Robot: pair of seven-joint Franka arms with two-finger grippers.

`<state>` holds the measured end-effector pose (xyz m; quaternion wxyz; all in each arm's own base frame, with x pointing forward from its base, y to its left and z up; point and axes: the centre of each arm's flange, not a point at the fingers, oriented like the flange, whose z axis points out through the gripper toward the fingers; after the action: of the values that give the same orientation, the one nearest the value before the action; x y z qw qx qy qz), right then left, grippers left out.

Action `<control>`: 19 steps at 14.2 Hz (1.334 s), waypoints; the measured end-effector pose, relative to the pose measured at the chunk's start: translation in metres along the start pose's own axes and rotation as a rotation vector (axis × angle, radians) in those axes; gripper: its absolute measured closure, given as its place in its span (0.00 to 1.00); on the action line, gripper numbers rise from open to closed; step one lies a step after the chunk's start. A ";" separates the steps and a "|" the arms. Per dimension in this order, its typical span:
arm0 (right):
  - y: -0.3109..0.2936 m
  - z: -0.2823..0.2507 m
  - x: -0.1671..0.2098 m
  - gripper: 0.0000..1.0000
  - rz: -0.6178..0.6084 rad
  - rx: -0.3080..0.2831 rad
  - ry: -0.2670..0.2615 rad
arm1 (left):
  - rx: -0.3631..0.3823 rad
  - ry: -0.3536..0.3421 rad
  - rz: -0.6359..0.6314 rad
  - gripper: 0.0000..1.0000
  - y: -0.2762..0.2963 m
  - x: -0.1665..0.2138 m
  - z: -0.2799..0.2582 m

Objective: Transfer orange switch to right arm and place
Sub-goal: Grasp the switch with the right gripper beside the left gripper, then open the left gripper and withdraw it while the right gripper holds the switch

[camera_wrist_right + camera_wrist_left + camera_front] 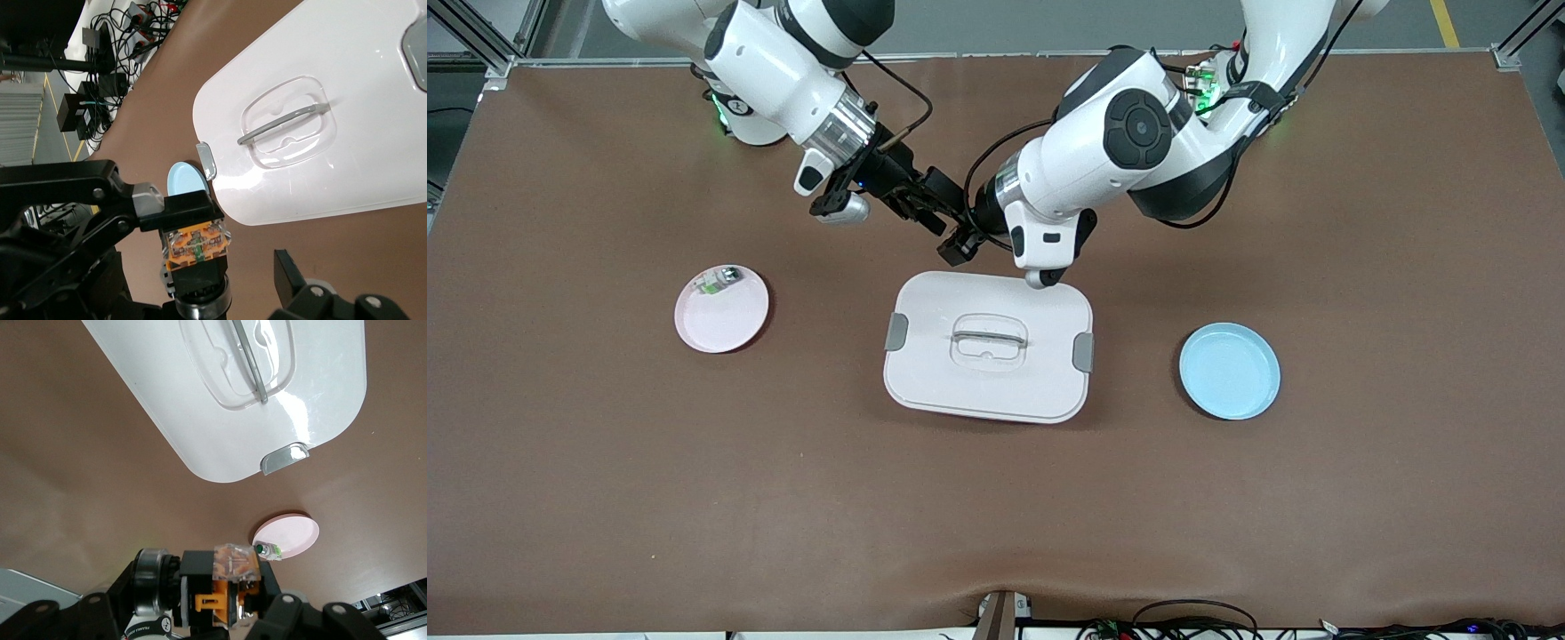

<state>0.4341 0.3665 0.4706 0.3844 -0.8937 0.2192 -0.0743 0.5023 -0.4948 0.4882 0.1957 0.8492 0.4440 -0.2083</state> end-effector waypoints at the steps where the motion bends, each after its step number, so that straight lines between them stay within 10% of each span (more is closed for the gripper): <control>1: 0.001 0.002 0.000 0.00 -0.031 -0.004 -0.002 | 0.002 -0.001 0.002 0.28 0.000 -0.002 0.001; 11: 0.008 0.006 0.004 0.00 -0.067 -0.022 -0.015 | -0.007 -0.006 -0.004 0.28 0.002 -0.006 -0.002; 16: 0.002 0.002 0.002 0.52 -0.071 -0.009 -0.014 | -0.001 -0.010 -0.004 0.28 0.002 -0.009 0.004; 19: 0.003 0.002 0.004 0.56 -0.056 -0.006 -0.013 | -0.007 -0.012 -0.004 0.28 0.003 -0.009 0.004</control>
<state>0.4370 0.3644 0.4674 0.3811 -0.9010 0.1918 -0.0787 0.4990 -0.5043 0.4899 0.2009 0.8464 0.4453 -0.2121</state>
